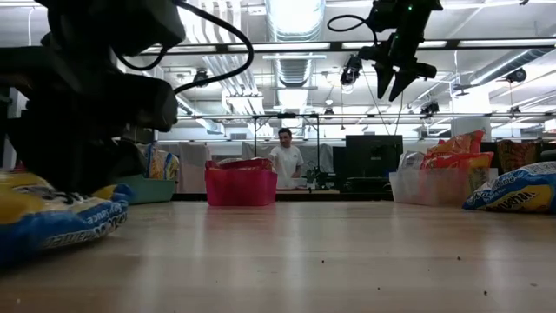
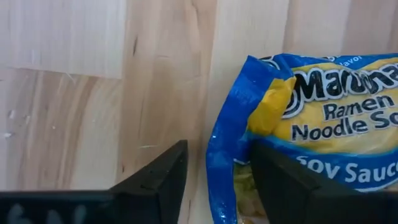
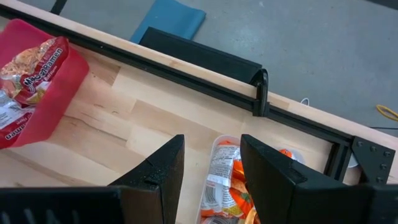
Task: Sort Maruchan noodles
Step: Put the blue noodle pack into the green bin
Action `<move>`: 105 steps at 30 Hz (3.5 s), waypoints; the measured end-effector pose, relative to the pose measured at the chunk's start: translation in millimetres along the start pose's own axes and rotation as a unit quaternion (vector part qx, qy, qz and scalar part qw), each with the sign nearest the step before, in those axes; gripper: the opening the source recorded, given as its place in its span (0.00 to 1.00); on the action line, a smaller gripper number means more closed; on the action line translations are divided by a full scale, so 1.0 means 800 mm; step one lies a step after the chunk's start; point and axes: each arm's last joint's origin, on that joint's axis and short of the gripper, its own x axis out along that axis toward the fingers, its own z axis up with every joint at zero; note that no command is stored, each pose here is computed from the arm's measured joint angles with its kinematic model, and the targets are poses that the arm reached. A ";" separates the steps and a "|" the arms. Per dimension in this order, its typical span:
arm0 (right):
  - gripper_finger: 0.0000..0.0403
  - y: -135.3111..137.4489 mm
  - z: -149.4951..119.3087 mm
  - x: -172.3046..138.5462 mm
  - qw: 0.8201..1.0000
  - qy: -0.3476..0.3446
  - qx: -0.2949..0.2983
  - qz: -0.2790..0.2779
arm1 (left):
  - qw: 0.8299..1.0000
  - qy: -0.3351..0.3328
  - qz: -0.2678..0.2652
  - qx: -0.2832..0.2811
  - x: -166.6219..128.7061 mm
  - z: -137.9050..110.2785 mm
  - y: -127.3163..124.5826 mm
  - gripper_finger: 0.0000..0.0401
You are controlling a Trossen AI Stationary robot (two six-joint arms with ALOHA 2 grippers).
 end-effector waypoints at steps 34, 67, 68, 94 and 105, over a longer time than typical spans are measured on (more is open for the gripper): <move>0.36 0.000 0.001 0.000 1.000 -0.004 -0.004 0.001 | 0.878 -0.405 0.204 -0.153 -0.251 -0.003 0.063 0.00; 0.36 0.000 0.001 0.000 1.000 -0.004 -0.007 0.001 | 0.751 -0.154 0.440 -0.467 -0.345 -0.026 0.240 0.00; 0.36 0.000 0.001 0.000 1.000 -0.004 -0.007 0.001 | 0.752 -0.149 0.440 -0.467 -0.338 -0.022 0.246 0.00; 0.36 0.000 0.001 0.000 1.000 -0.003 -0.022 0.001 | 0.745 -0.099 0.422 -0.507 -0.281 0.021 0.351 0.09; 0.36 0.000 0.001 0.000 1.000 -0.003 -0.027 0.001 | 0.756 -0.113 0.426 -0.484 -0.325 0.016 0.322 0.26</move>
